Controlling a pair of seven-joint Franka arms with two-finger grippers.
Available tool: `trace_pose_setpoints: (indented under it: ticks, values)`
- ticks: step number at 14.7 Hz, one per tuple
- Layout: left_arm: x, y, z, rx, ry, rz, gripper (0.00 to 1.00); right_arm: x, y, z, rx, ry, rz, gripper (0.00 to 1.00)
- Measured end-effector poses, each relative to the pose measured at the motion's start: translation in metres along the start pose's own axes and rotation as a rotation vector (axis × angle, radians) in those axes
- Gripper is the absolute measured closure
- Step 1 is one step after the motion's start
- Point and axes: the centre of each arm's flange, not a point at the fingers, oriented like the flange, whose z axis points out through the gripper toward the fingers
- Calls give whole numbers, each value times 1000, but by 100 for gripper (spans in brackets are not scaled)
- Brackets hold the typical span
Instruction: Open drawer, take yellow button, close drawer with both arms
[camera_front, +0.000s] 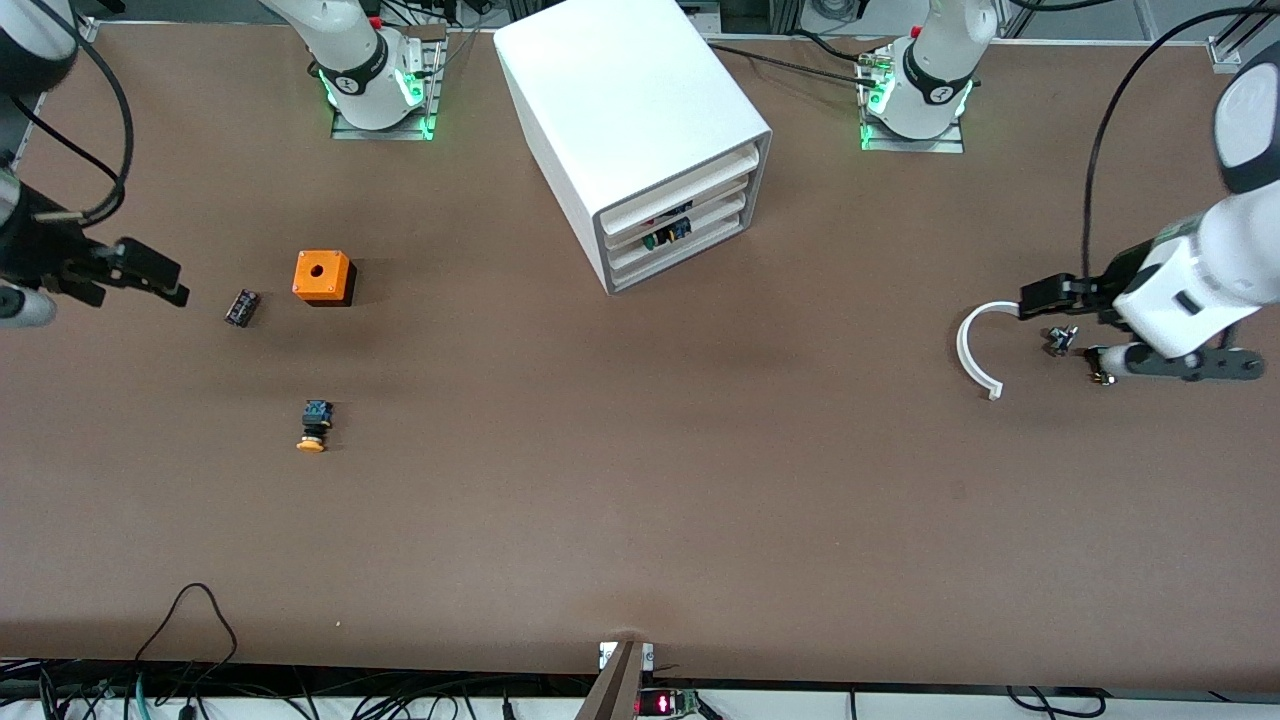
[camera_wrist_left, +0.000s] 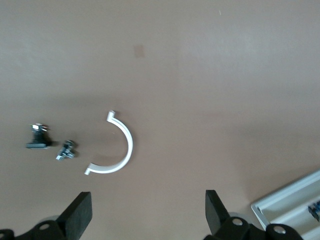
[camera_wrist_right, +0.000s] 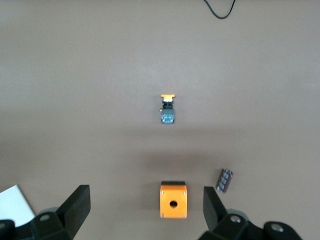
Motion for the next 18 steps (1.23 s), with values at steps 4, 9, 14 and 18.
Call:
trace_pose_setpoints:
  ticks: [4, 9, 14, 18]
  values:
    - [-54, 12, -36, 51, 106, 17, 0, -11, -4, -38, -10, 9, -11, 0]
    - [-74, 13, -28, 58, 101, 18, 0, -19, -6, -68, -28, 6, -18, 0]
    - [-71, 13, -23, 58, 89, 18, 0, -21, -12, -71, -28, -2, -26, 0]
    - [-73, 14, -23, 59, 75, 19, 0, -21, -12, -70, -28, -2, -27, 0]
